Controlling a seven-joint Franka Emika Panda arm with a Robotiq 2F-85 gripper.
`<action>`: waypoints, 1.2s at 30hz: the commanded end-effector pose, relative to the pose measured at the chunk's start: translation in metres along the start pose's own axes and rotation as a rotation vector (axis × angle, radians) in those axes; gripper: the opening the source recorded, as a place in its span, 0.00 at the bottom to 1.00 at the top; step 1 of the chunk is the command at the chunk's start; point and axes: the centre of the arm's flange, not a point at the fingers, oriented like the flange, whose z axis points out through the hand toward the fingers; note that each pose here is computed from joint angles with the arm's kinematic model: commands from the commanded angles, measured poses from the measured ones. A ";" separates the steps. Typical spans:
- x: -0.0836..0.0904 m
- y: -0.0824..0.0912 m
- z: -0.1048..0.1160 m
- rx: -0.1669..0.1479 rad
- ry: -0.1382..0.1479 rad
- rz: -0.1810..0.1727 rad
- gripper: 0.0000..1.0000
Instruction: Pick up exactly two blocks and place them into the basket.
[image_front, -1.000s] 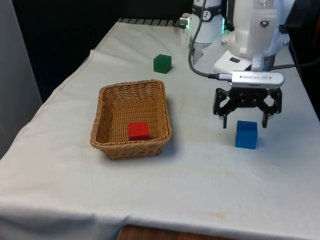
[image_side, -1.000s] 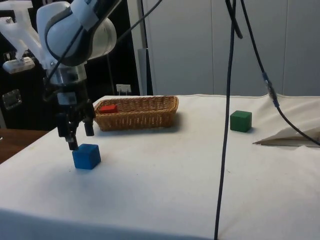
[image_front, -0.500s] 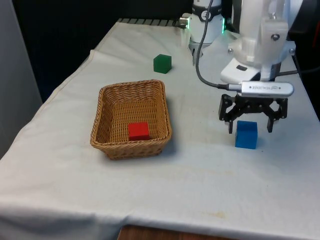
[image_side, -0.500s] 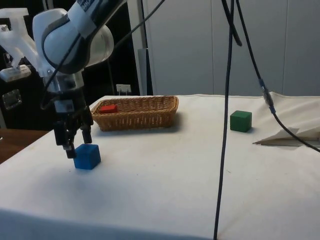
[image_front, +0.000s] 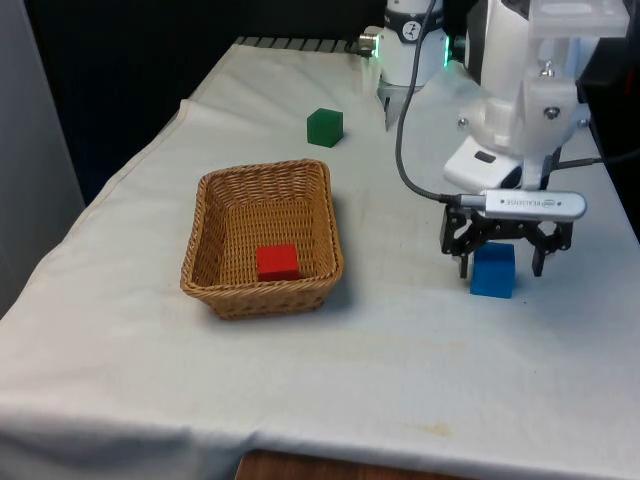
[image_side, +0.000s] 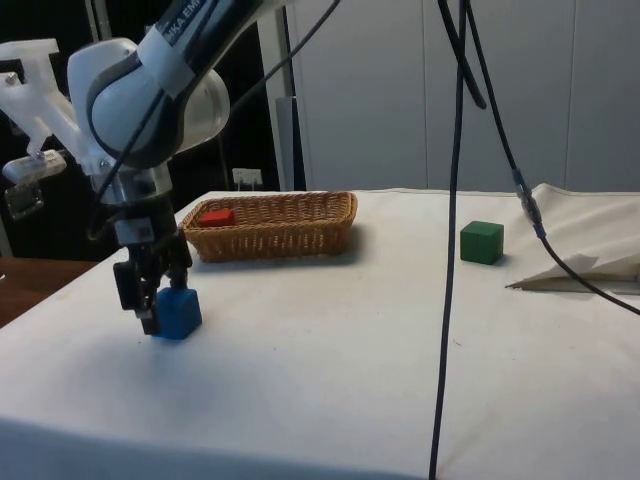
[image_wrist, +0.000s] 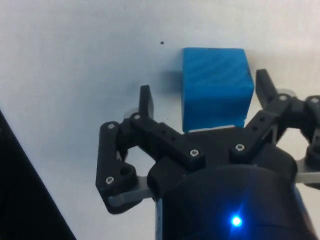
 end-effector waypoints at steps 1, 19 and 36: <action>0.001 -0.001 0.001 0.001 0.000 0.000 0.89; -0.002 -0.001 -0.006 -0.001 -0.002 -0.003 0.01; -0.035 0.012 -0.059 -0.013 0.004 -0.026 0.01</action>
